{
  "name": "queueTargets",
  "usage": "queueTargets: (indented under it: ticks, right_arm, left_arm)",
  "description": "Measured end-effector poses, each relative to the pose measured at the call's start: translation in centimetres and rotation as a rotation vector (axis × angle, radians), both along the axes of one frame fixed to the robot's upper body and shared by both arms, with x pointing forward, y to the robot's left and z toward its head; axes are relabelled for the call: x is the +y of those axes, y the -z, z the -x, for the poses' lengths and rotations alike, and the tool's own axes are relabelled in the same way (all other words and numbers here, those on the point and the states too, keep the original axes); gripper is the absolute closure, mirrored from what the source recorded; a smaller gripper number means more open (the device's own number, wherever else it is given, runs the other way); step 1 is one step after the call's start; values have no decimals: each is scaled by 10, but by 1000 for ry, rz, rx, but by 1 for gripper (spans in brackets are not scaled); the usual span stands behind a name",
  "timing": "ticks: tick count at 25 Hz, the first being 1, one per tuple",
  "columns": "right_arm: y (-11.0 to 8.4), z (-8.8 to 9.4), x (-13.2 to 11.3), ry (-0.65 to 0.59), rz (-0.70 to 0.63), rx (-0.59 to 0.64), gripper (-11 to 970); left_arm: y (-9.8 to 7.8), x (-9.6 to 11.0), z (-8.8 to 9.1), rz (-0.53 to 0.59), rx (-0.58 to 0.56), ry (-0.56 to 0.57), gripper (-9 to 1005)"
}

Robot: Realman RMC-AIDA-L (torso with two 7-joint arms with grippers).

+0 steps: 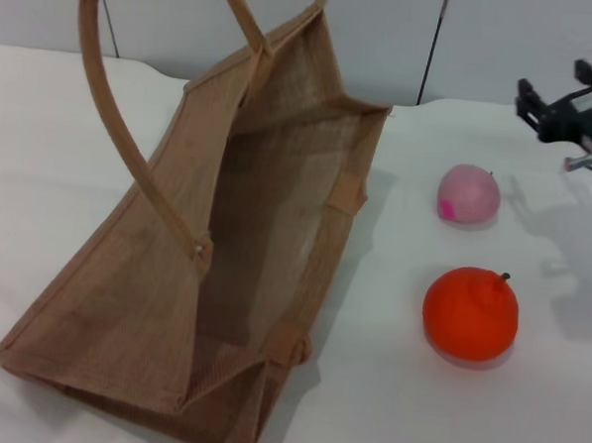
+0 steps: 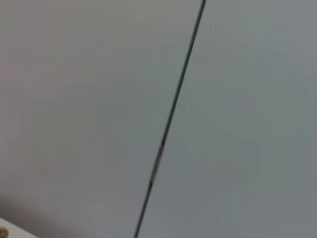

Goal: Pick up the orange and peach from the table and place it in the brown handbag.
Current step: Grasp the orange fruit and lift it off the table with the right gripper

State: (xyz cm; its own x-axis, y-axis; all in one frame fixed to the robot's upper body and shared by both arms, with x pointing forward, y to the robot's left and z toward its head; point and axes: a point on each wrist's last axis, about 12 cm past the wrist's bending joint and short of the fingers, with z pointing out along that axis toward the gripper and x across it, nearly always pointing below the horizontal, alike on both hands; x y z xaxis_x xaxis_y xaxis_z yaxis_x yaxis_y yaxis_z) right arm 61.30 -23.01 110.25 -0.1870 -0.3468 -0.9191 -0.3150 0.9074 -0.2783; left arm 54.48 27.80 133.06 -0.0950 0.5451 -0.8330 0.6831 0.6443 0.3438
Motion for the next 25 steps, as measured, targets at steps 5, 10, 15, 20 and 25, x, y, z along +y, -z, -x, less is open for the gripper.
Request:
queueTargets:
  ticks: [5, 10, 15, 20, 25]
  right_arm:
    - [-22, 11, -4, -77, -7, 151, 248]
    - [-40, 24, 4, -170, 55, 277, 247]
    - [-59, 40, 11, -209, 146, 412, 247]
    - [-75, 57, 13, -260, 207, 531, 247]
    - [-83, 72, 22, -336, 257, 613, 245]
  left_arm:
    - [1, 1, 0, -2, 2, -5, 882]
    - [1, 5, 0, -6, 5, -24, 883]
    - [2, 6, 0, -8, 9, -30, 883]
    - [3, 6, -1, -9, 13, -33, 883]
    - [6, 10, 0, -17, 23, -52, 883]
